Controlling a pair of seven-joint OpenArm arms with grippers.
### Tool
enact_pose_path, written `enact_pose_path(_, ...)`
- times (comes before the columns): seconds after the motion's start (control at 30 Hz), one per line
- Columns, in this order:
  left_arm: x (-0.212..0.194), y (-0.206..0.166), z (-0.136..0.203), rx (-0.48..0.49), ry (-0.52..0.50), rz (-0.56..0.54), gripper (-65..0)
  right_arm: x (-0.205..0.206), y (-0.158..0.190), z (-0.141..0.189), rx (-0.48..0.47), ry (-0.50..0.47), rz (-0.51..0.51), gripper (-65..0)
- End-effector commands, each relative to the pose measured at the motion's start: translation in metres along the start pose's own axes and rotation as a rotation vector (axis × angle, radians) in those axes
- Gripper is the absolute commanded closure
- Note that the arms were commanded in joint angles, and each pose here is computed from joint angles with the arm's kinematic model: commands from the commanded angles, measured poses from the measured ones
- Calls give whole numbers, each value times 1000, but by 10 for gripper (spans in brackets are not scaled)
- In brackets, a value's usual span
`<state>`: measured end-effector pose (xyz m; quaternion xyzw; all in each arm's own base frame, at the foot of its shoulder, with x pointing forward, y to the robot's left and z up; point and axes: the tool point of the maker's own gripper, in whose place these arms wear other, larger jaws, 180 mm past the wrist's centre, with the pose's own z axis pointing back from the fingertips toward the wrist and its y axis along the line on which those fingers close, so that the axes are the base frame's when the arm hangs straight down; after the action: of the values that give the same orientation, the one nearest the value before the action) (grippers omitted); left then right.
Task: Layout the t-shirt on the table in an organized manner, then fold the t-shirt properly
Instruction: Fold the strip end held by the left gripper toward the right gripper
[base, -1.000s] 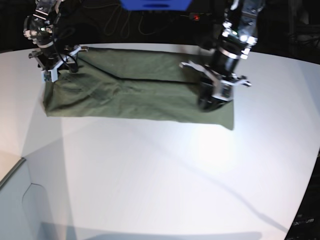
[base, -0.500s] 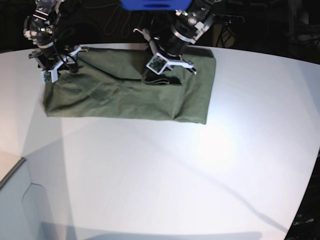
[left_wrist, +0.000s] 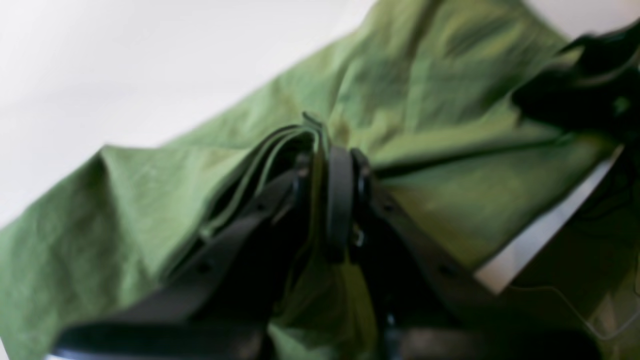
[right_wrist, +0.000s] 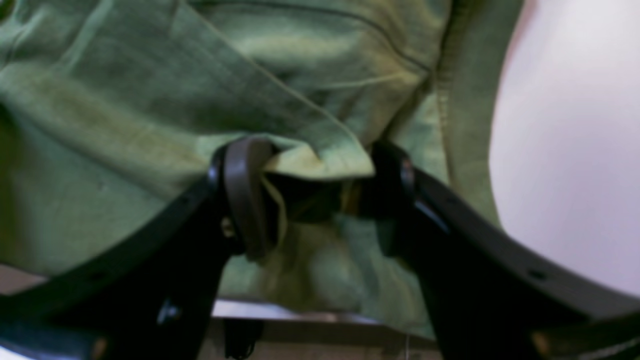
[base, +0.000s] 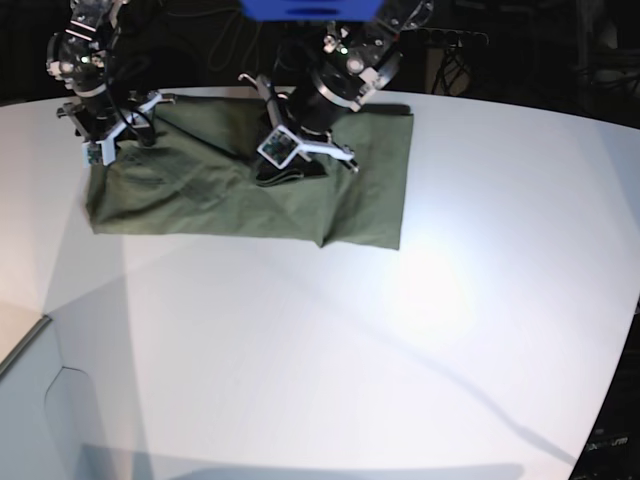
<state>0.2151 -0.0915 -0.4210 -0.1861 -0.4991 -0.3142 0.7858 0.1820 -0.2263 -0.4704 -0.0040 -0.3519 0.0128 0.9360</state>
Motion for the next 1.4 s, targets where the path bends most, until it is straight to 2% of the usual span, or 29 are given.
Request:
enact_pose_path(0.0, 14, -1, -4, -3, -47, 5, -1, 12, -1, 0, 5, -33, 12, -314)
enact_pose_path(0.1, 7, -2, -5, -7, -28, 6, -2, 14, -3, -1, 2, -37, 14, -314)
enact_pose_path(0.17, 8, -2, -5, -4, -30, 11, -34, 16, -3, -1, 2, -40, 14, -314)
enact_pose_path(0.23, 9, -3, -7, -1, -16, 24, -135, 17, -2, -2, 3, -41, 15, -314)
enact_pose_path(0.3, 12, -4, -7, 1, -4, 28, -277, 17, -2, -2, 3, -41, 15, -314)
enact_pose_path(0.37, 24, -2, -3, 5, -33, 25, -361, 17, -2, -2, 3, -43, 15, -314)
enact_pose_path(0.47, 49, 6, 7, 35, -99, 30, -344, 17, -2, -2, 3, -43, 15, -314)
enact_pose_path(0.53, 58, 30, 14, 102, -124, 40, -316, 18, -2, -2, 3, -45, 15, -314)
enact_pose_path(0.67, 46, 71, 23, 226, -97, 90, -299, 26, -2, -5, 3, -61, 15, -314)
enact_pose_path(0.8, 12, 94, 27, 304, -21, 151, -298, 28, -2, -5, 3, -65, 15, -314)
enact_pose_path(1.2, -26, 81, 32, 291, 74, 185, -296, 37, -2, -8, 4, -83, 14, -314)
enact_pose_path(1.37, -45, 74, 32, 273, 174, 202, -296, 37, -2, -8, 3, -83, 15, -314)
